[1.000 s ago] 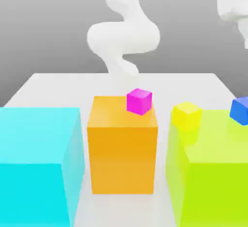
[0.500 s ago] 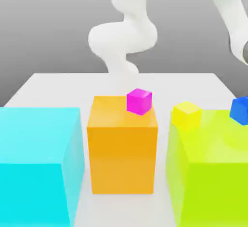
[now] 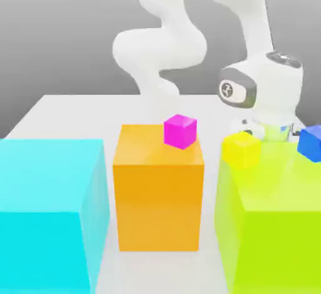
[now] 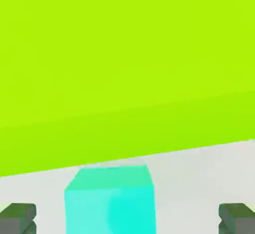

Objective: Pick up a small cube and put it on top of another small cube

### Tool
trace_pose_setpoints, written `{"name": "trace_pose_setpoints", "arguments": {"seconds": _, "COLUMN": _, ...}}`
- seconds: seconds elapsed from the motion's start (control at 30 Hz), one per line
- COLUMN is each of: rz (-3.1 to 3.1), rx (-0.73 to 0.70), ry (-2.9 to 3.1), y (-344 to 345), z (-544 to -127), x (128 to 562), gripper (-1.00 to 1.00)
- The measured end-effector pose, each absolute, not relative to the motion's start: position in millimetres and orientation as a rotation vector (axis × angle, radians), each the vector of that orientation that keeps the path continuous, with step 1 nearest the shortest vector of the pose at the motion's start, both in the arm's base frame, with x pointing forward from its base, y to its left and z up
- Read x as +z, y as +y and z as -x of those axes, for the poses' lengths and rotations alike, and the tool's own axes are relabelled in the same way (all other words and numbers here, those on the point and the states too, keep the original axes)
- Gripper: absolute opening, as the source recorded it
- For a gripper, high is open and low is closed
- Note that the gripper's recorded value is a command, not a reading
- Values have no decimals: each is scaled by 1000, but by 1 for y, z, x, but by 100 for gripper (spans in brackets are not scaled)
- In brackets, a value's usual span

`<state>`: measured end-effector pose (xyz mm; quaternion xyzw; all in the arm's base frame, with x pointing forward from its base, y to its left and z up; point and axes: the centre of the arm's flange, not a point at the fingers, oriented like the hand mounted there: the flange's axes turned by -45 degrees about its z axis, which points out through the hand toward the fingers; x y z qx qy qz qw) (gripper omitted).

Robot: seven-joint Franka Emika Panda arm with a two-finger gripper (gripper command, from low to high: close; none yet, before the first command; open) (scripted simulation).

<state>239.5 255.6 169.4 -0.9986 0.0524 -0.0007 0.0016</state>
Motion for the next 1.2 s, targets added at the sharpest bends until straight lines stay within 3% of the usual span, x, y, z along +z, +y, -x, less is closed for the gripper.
{"name": "trace_pose_setpoints", "arguments": {"seconds": 0.1, "rz": 3133, "rx": 1, "ry": 154, "y": 257, "z": -236, "x": 144, "gripper": 0}}
{"name": "trace_pose_setpoints", "arguments": {"seconds": 0.13, "rz": 3134, "rx": 3, "ry": 152, "y": 256, "z": -235, "x": 135, "gripper": -100}}
{"name": "trace_pose_setpoints", "arguments": {"seconds": 0.37, "rz": 3134, "rx": 0, "ry": 151, "y": 255, "z": -235, "x": 133, "gripper": -100}}
{"name": "trace_pose_setpoints", "arguments": {"seconds": 0.6, "rz": 3138, "rx": -6, "ry": 144, "y": 257, "z": -235, "x": 186, "gripper": -100}}
{"name": "trace_pose_setpoints", "arguments": {"seconds": 0.8, "rz": 3187, "rx": 38, "ry": -330, "y": 273, "z": -219, "x": 213, "gripper": -100}}
{"name": "trace_pose_setpoints", "arguments": {"seconds": 1.2, "rz": 3088, "rx": 99, "ry": -1003, "y": 317, "z": -269, "x": 345, "gripper": -100}}
